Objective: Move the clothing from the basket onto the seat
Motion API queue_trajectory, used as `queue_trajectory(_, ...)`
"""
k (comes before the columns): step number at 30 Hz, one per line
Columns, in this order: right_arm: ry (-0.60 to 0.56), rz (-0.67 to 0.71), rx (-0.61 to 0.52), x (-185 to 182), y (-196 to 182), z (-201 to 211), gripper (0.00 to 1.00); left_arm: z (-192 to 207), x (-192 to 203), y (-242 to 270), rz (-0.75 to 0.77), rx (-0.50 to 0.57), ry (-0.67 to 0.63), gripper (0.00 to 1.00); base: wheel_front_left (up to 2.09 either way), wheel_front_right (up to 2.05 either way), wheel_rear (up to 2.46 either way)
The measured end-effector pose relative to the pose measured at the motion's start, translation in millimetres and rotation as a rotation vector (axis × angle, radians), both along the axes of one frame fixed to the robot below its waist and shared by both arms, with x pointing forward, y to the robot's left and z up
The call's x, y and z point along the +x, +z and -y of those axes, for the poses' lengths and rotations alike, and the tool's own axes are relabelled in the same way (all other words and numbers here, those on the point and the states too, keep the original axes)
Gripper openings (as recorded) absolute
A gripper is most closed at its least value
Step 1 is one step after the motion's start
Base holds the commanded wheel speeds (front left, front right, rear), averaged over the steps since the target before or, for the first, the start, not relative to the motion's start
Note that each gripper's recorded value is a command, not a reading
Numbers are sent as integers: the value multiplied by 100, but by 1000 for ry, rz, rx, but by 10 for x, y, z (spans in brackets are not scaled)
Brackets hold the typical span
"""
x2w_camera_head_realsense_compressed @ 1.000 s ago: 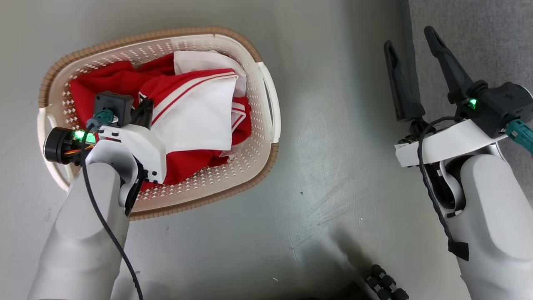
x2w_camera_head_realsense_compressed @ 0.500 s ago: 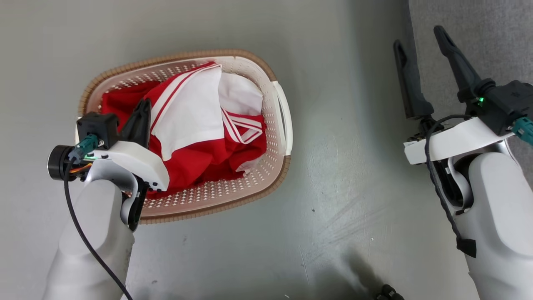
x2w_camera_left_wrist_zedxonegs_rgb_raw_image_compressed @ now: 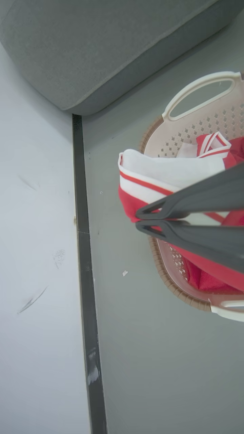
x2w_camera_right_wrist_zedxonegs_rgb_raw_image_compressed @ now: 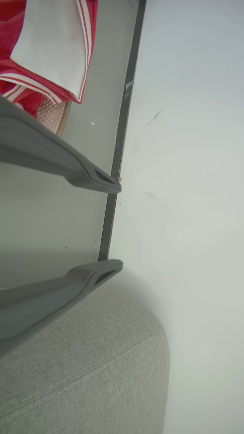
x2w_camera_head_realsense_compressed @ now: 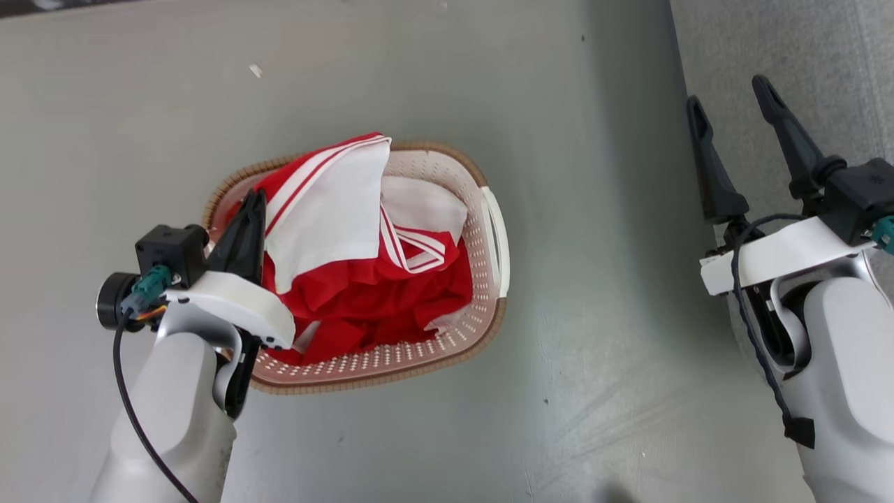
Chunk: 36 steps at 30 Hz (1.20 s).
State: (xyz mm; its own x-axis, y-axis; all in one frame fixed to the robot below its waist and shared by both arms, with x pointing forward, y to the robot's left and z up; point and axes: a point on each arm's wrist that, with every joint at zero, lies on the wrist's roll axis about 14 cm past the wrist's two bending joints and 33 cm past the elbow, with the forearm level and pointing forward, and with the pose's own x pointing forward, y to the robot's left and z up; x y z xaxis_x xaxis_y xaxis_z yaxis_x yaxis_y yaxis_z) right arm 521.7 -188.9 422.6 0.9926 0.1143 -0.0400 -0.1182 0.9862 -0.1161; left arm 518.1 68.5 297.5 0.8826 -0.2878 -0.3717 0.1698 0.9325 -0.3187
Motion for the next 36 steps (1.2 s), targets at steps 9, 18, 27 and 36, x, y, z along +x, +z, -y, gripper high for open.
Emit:
queue_trajectory(9, 14, 30, 14, -190, 255, -75, 100, -133, -117, 520, 100, -7, 31, 0, 0, 0, 0)
queue_trajectory(18, 33, 62, 22, -440, 507, -158, 100, -210, -296, 1089, 219, -25, 41, 0, 0, 0, 0)
queue_trajectory(27, 80, 108, 29, -689, 765, -333, 100, -242, -540, 1571, 323, -41, 45, 0, 0, 0, 0)
queue_trajectory(36, 227, 166, 28, -908, 1029, -815, 100, -206, -800, 1957, 414, -58, 26, 0, 0, 0, 0)
